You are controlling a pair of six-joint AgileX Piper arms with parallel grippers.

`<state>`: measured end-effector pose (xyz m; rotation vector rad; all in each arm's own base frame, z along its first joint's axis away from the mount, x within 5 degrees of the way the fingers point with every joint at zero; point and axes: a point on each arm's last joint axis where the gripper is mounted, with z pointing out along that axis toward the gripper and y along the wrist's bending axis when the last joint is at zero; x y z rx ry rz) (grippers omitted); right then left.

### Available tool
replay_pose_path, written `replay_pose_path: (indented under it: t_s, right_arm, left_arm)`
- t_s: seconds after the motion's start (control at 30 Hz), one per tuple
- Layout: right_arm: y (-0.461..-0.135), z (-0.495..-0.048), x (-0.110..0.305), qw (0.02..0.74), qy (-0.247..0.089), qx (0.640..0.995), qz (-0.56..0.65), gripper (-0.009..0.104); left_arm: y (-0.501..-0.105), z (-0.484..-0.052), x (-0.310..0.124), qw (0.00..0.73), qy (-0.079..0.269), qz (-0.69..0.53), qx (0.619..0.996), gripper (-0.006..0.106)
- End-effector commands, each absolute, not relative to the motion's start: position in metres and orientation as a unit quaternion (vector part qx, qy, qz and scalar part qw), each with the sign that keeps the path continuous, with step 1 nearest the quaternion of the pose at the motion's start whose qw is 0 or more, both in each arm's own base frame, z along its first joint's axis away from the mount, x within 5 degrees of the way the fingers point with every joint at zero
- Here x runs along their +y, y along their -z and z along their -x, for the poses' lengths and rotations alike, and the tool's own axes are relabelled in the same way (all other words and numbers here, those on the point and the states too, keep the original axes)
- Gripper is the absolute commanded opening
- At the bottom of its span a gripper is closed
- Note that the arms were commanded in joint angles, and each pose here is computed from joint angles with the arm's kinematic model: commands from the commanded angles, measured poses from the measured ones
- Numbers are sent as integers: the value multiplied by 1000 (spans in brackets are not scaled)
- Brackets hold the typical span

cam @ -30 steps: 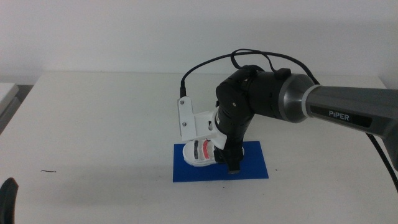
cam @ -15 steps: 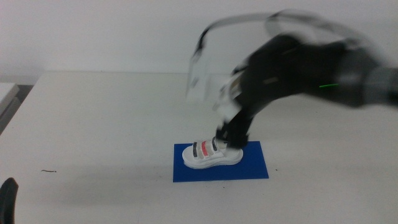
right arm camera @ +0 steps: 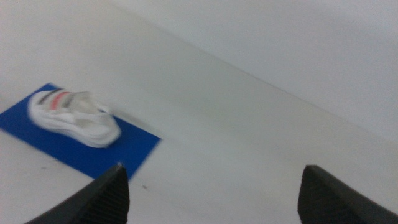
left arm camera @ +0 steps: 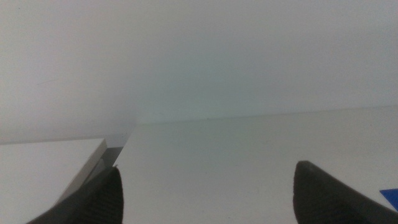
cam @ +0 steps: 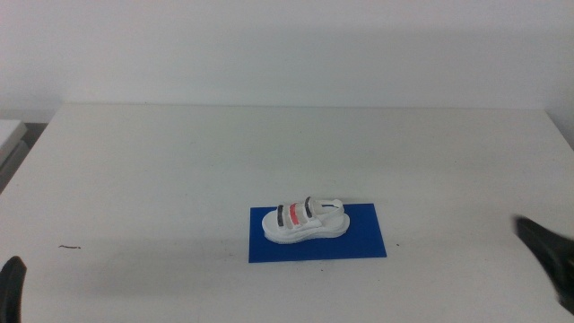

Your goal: Use one arm to grab the shoe from the table and place it on the mat.

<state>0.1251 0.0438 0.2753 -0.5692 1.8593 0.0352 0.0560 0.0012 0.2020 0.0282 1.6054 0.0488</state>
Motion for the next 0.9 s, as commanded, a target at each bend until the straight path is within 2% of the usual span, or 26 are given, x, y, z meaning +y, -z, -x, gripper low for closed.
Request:
replay_pose_path:
  t_s: [0.0, 0.17, 0.33, 0.47, 0.53, 0.63, 0.7, 0.87]
  right_arm:
    - [-261, -109, 31, 590, -22, 785, 189, 82]
    - [-240, -85, 11, 621, -1, 777, 103, 82]
    - [-228, -65, 5, 663, -27, 748, 24, 82]
    - [-210, -55, 4, 684, -32, 728, 16, 82]
    - [-198, -56, 4, 674, -28, 738, 17, 82]
    - [-197, -56, 4, 672, -31, 739, 15, 82]
    - [-192, -55, 3, 652, -27, 758, 17, 82]
    - [-192, -55, 3, 654, -27, 756, 17, 82]
  left_arm:
    - [-203, -56, 1, 697, -19, -11, 717, 94]
    - [-203, -56, 1, 697, -19, -11, 717, 94]
    - [-203, -56, 1, 697, -19, -11, 717, 94]
    - [-203, -56, 1, 697, -19, -11, 717, 94]
    - [-203, -56, 1, 697, -19, -11, 717, 94]
    - [-203, -56, 1, 697, -19, -11, 717, 94]
    - [-203, -56, 1, 697, -19, -11, 717, 94]
    - [-203, -56, 1, 697, -19, -11, 717, 94]
